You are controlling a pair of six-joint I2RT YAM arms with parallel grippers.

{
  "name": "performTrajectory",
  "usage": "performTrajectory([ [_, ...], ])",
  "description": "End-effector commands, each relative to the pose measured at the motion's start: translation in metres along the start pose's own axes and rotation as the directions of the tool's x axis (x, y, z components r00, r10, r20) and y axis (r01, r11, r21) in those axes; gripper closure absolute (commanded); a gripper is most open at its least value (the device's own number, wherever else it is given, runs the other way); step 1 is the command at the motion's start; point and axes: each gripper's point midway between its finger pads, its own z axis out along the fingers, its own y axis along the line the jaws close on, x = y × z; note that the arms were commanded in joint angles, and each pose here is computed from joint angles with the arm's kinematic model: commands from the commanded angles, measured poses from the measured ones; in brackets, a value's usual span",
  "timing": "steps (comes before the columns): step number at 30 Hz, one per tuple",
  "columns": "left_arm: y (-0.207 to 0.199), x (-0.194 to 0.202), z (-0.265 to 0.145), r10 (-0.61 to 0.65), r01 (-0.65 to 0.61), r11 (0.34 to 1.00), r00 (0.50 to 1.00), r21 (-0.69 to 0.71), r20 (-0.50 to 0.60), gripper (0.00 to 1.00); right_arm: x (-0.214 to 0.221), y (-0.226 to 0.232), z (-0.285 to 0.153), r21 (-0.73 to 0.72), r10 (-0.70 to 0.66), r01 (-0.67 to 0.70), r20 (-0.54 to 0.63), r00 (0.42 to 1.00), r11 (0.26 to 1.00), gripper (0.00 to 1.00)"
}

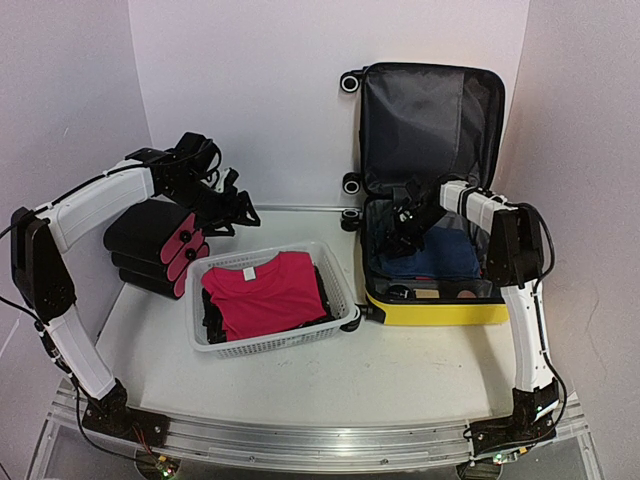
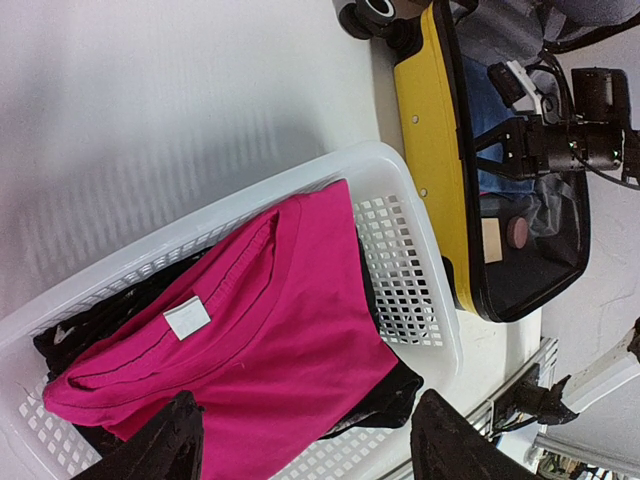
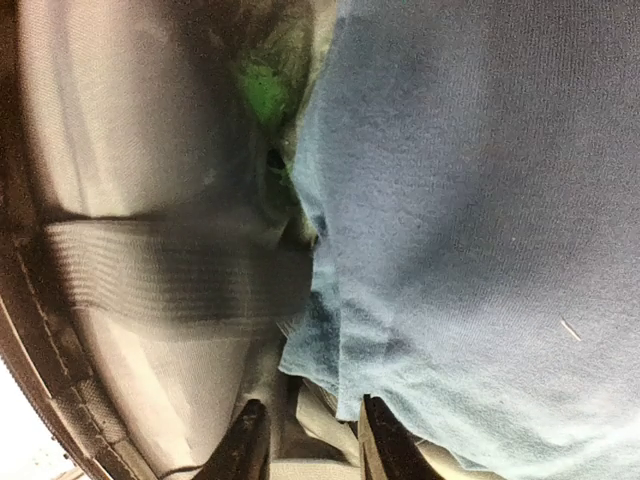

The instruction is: Open, take out, and arrange the luggage

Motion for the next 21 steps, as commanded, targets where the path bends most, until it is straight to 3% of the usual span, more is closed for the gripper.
performTrajectory([
  [1,-0.018,-0.018,-0.015,0.039,-0.043,0.998,0.997,0.049,0.069,0.29,-0.008,0.003,-0.003,-0.015,-0.011,0.011,0.029,1.000,1.000,0.66],
  [14,-0.019,-0.021,-0.013,0.038,-0.041,0.998,0.997,0.056,0.064,0.28,-0.001,-0.011,-0.006,0.118,-0.076,0.070,0.052,0.996,0.991,0.62],
  [21,-0.023,-0.023,-0.014,0.042,-0.047,0.997,0.997,0.067,0.067,0.28,0.002,-0.003,0.008,0.172,-0.098,0.087,0.058,0.993,0.981,0.54],
])
